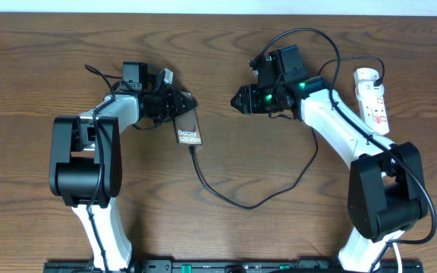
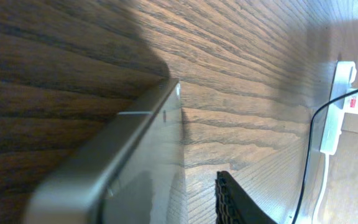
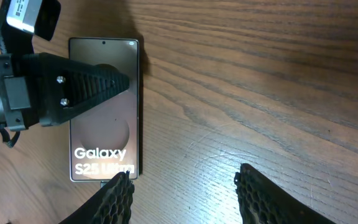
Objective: Plug charger to phone and switch on socket
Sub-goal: 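Lower the phone flat onto the table with the left gripper and release, then move the right gripper over the white power strip's switch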
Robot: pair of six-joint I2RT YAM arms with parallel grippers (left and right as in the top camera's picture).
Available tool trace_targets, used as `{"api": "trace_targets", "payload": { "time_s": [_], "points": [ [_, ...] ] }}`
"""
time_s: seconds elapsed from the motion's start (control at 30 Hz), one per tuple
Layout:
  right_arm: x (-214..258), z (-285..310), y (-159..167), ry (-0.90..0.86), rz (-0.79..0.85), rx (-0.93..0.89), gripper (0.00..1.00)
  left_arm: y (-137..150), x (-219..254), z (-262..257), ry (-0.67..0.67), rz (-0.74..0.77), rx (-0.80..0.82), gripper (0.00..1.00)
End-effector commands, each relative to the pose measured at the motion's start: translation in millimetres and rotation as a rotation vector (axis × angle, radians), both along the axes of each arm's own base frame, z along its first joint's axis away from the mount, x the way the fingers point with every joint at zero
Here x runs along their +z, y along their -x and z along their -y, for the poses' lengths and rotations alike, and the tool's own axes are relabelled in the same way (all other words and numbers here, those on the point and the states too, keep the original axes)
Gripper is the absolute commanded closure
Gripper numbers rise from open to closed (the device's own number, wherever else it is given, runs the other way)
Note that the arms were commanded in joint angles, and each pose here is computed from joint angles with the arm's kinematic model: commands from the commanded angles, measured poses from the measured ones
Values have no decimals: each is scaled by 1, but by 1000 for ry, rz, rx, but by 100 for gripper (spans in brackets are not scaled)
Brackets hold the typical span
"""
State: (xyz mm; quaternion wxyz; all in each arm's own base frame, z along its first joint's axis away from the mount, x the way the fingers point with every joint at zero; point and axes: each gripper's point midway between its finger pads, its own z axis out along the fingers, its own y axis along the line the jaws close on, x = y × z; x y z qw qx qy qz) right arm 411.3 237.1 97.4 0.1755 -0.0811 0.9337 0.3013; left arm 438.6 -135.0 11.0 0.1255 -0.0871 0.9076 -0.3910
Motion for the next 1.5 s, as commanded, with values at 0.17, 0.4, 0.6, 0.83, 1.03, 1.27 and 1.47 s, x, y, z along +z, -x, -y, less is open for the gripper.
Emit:
{"api": "trace_targets", "payload": {
  "time_s": [0.17, 0.4, 0.6, 0.83, 1.03, 1.27, 1.47],
  "points": [
    [7, -1, -2, 11, 32, 16, 47, -4, -5, -10, -81, 2, 27, 46],
    [6, -1, -2, 12, 34, 20, 48, 0, -21, -29, -210, -43, 82, 38],
    [6, -1, -2, 14, 33, 21, 48, 2, -34, -52, -344, -71, 135, 38],
    [5, 0, -1, 20, 31, 26, 49, 11, -47, -84, -532, -115, 193, 38],
    [5, 1, -1, 29, 37, 30, 50, 11, -47, -95, -592, -114, 204, 38],
    [50, 14, -5, 1, 131, 5, 52, -6, 20, -107, -591, 11, 260, 38],
    [113, 60, 1, 36, 252, -80, 49, 2, 118, -120, -566, 169, 336, 38]
  ]
}}
